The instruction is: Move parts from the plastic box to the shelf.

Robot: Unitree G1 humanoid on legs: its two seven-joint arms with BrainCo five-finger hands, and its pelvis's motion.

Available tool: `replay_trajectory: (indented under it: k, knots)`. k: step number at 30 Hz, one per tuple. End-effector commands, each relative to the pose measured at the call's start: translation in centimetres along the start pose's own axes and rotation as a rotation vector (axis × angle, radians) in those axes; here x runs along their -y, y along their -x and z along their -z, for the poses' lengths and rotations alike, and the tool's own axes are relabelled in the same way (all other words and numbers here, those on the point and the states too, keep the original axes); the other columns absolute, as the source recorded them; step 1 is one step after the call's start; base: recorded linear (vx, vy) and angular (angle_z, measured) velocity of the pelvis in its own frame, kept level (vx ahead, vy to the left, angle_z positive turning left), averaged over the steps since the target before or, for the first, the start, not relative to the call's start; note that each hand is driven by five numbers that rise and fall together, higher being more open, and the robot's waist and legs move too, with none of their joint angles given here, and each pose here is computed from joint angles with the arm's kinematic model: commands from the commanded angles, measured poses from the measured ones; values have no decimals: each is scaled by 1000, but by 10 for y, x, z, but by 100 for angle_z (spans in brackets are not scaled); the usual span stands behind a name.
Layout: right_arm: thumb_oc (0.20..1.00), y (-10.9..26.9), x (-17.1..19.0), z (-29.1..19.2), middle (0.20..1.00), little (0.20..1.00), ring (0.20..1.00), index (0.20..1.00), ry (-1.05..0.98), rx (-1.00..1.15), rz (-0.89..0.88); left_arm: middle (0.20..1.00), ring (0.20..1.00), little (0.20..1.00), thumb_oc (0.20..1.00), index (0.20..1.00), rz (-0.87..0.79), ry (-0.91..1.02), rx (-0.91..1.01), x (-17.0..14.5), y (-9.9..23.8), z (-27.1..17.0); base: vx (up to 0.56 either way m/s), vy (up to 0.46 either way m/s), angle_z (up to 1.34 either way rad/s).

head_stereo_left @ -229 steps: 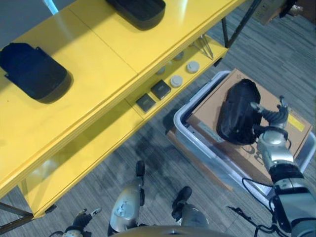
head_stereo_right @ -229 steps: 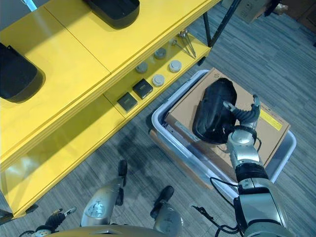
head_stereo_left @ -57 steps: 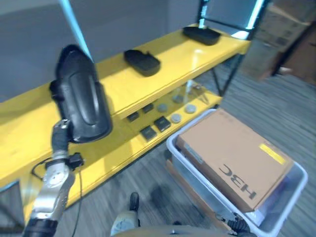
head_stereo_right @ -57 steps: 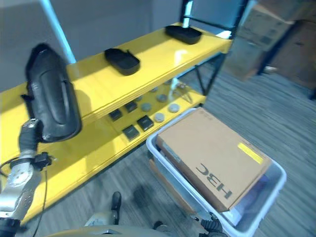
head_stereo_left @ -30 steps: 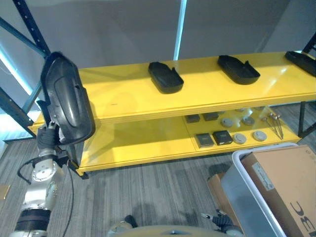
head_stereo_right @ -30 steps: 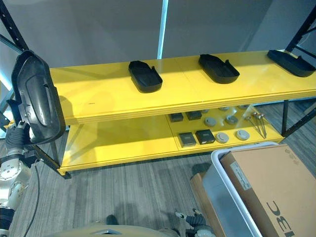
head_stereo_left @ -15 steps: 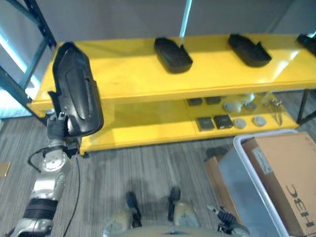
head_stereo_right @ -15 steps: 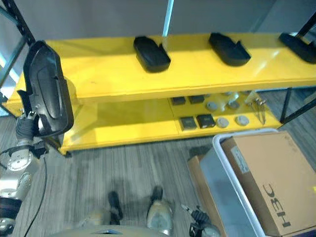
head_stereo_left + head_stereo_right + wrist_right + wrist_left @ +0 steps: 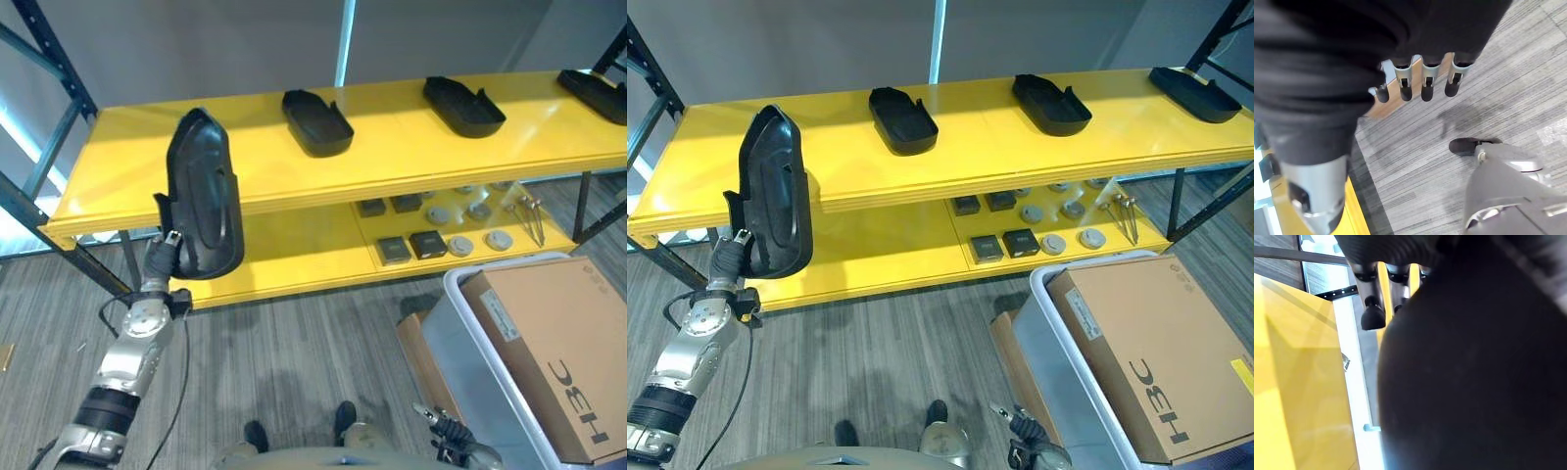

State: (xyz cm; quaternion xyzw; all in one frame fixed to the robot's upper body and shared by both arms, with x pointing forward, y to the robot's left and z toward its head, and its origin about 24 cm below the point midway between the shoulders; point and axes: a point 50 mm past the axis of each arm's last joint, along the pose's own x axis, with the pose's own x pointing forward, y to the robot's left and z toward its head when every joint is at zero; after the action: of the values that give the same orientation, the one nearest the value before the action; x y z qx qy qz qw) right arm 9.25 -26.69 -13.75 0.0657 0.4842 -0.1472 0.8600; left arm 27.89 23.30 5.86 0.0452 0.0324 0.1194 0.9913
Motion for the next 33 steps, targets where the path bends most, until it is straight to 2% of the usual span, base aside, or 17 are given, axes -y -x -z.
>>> replay_trajectory:
  k: [1, 9, 13, 19, 26, 33]
  knots:
    - [1000, 2, 4, 5, 1000, 1000, 1000, 1000, 12, -19, 10, 200, 200, 200, 200, 200, -9, -5, 205, 0, -21, -50, 59, 122, -1]
    - [1000, 5, 0, 10, 1000, 1000, 1000, 1000, 20, -22, -23, 200, 200, 200, 200, 200, -33, -21, 204, -3, -26, -55, 123, 137, -5]
    - [1000, 5, -2, 15, 1000, 1000, 1000, 1000, 19, -37, -28, 200, 200, 200, 200, 200, -30, -30, 193, -4, -22, -54, 286, -194, -9]
    - [1000, 15, 4, 49, 1000, 1000, 1000, 1000, 3, -110, 9, 200, 200, 200, 200, 200, 38, -28, 158, -2, -17, -43, 700, -329, 47]
    - [1000, 11, 19, 38, 1000, 1000, 1000, 1000, 42, -111, 36, 200, 200, 200, 200, 200, 36, 39, 106, 6, -14, -36, 503, -240, 25]
    - [1000, 14, 39, 30, 1000, 1000, 1000, 1000, 73, -92, 56, 200, 200, 200, 200, 200, 23, 65, 104, 11, -10, -29, 189, -156, -14]
